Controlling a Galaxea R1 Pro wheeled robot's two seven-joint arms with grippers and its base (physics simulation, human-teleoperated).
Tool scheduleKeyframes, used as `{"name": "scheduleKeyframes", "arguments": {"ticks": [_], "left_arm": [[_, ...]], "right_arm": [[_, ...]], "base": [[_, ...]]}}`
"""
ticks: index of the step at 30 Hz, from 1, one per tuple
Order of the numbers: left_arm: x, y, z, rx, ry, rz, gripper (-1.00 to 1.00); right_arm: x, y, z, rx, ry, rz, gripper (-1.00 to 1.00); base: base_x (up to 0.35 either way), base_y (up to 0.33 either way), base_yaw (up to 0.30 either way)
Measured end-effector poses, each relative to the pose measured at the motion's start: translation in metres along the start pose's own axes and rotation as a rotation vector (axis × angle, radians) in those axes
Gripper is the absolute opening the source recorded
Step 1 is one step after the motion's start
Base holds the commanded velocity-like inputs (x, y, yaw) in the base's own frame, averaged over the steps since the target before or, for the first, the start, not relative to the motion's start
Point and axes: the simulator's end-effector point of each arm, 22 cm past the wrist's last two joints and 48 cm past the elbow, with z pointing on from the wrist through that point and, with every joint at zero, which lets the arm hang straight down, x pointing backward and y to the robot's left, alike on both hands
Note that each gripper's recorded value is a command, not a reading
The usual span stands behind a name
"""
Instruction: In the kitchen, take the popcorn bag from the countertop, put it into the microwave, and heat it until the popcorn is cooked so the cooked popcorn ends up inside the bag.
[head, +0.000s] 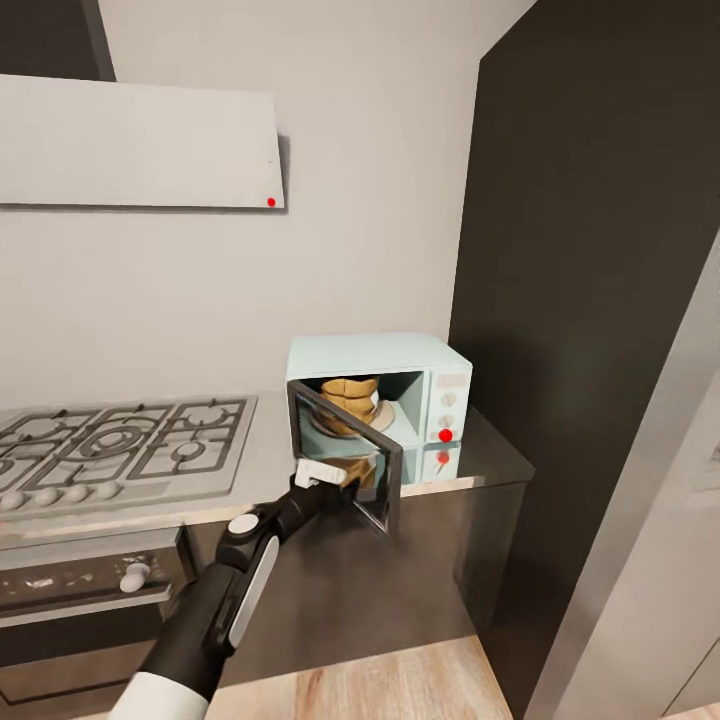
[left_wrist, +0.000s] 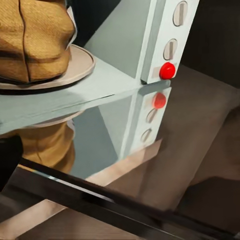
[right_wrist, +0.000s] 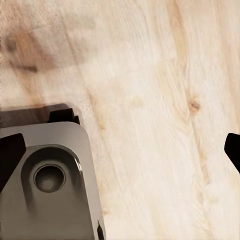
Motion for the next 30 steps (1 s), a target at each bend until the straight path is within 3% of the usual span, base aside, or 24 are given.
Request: {"name": "scheduleKeyframes", "arguments": {"ticks": [9, 22, 27, 30], "left_arm": [[0.001, 0.002, 0.002, -0.028, 0.002, 0.0, 1.0], [-0.002, -0.01, 0.006, -0.015, -0.004, -0.013, 1.0], [-0.001, 0.009, 0.005, -0.107, -0.002, -0.013, 1.0], [0.0, 0.012, 0.005, -0.12, -0.001, -0.012, 1.0]], "right_arm": [[0.0, 0.0, 0.0, 0.0, -0.001, 0.001, 1.0], [0.0, 0.0, 0.0, 0.001, 0.0, 0.002, 1.0], [0.0, 0.0, 0.0, 0.001, 0.0, 0.002, 1.0], [0.0, 0.0, 0.0, 0.001, 0.0, 0.002, 1.0]], "base": [[0.076, 0.0, -0.007], [0.003, 0.0, -0.178], [0.0, 0.0, -0.193], [0.0, 0.0, -0.193]]}}
